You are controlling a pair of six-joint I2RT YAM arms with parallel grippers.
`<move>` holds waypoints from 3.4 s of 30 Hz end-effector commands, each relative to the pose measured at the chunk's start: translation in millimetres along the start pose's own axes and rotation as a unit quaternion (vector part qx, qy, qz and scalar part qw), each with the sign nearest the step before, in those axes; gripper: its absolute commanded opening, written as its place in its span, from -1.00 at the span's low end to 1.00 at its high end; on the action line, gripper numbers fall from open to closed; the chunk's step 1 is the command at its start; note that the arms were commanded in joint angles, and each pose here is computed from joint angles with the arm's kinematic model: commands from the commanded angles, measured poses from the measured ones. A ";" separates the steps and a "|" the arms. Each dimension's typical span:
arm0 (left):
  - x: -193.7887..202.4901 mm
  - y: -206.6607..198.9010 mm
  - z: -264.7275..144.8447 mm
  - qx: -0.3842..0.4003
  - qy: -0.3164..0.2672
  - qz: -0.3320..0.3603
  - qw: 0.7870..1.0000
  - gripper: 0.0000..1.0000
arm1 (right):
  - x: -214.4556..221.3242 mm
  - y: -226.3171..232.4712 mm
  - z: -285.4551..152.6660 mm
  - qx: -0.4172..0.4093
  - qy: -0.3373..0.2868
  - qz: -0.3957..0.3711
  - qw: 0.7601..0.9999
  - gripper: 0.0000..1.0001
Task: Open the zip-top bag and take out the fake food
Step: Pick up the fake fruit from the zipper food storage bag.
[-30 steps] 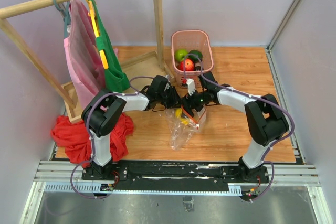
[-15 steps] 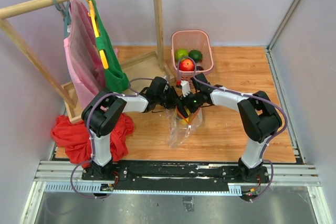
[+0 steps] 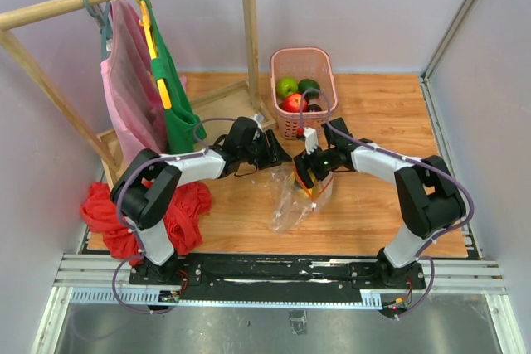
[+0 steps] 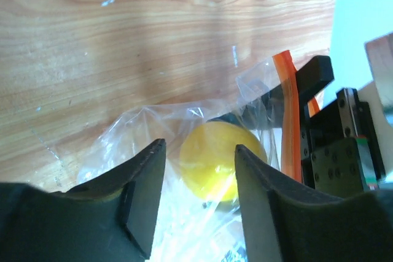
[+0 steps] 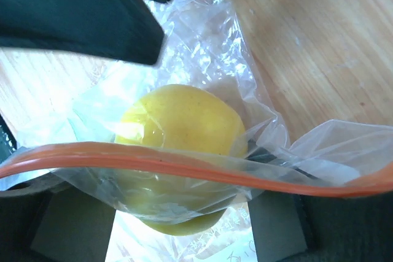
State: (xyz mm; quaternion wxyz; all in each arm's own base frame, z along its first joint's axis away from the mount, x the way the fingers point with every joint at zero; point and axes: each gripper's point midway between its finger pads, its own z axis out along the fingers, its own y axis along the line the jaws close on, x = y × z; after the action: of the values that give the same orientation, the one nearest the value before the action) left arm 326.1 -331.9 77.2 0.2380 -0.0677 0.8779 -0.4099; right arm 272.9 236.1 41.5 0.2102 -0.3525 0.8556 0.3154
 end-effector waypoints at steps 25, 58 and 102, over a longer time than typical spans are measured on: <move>82.2 -59.7 -49.5 0.099 -0.042 0.324 0.940 0.63 | -7.1 34.8 -64.3 -0.173 -0.083 -0.022 0.981 -0.61; 85.5 20.5 -53.8 -0.008 -0.003 0.223 0.975 -0.99 | -4.9 26.7 -86.6 -0.127 -0.109 -0.063 0.984 -0.66; 144.9 60.6 -27.2 -0.005 0.146 0.154 0.977 -1.00 | 6.1 -9.6 -33.2 0.024 0.016 -0.096 0.995 0.77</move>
State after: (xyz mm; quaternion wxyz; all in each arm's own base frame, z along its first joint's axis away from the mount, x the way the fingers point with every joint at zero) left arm 202.0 -331.6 17.4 0.2052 0.1345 0.8846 -0.3966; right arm 267.6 196.4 67.4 0.2635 -0.4386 0.8088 0.2898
